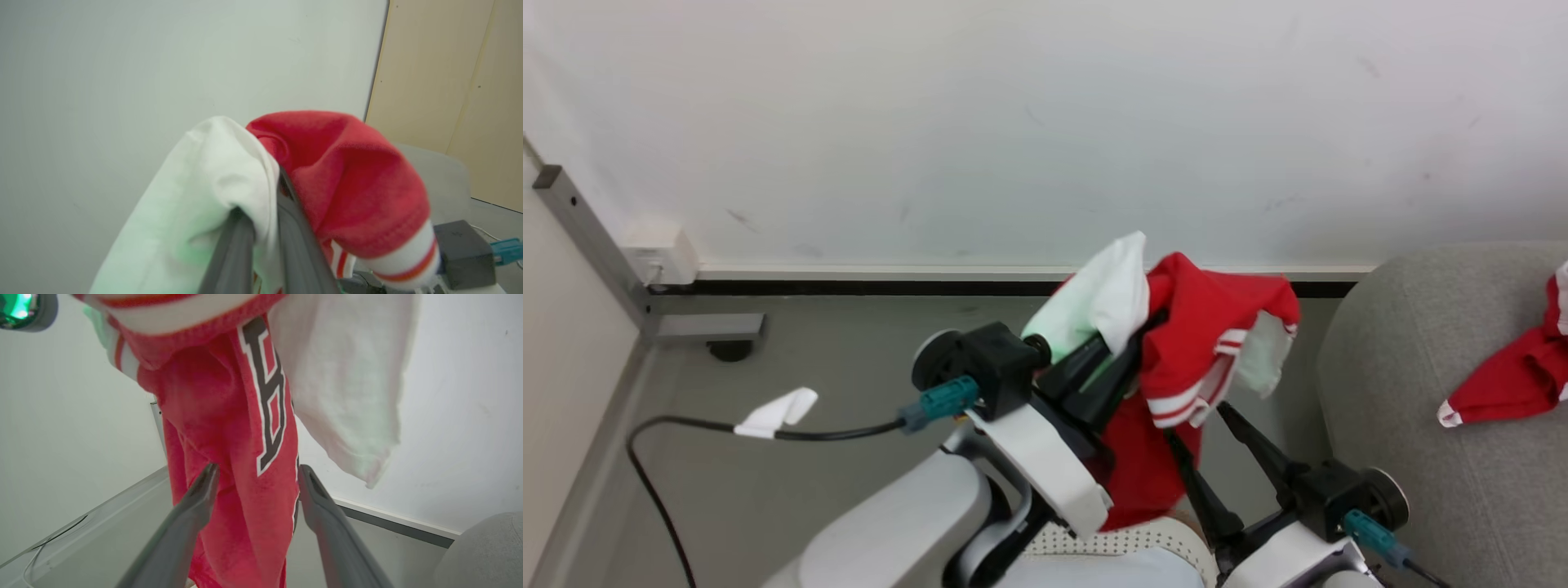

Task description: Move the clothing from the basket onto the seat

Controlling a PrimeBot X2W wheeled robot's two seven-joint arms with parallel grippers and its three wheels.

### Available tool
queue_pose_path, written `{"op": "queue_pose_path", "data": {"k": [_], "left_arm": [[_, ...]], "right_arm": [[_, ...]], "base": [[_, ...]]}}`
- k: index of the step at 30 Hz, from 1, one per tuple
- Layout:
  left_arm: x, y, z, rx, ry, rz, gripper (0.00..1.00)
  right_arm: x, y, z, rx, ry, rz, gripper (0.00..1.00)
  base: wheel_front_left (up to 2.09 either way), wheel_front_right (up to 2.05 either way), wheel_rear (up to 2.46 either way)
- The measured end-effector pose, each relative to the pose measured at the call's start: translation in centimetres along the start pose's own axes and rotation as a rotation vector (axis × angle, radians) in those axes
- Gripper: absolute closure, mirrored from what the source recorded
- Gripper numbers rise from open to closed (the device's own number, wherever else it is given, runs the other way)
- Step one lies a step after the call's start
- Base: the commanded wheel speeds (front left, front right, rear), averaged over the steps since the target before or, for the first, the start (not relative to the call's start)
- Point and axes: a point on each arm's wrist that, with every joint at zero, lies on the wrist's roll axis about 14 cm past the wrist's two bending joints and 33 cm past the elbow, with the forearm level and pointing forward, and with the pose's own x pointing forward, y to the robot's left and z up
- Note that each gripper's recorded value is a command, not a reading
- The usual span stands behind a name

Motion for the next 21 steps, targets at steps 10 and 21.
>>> {"op": "queue_pose_path", "data": {"k": [10,21], "left_arm": [[-1.8,-2.1,-0.2,-0.021,0.023,-0.021,1.0],[-2.9,-1.4,0.5,-0.013,0.017,0.018,1.0]], "right_arm": [[1.8,1.1,-2.3,-0.009,0.087,0.046,0.0],[3.1,3.0,-3.4,0.018,0.131,0.103,1.0]], "base": [[0.0,0.0,0.0],[0.0,0.0,0.0]]}}
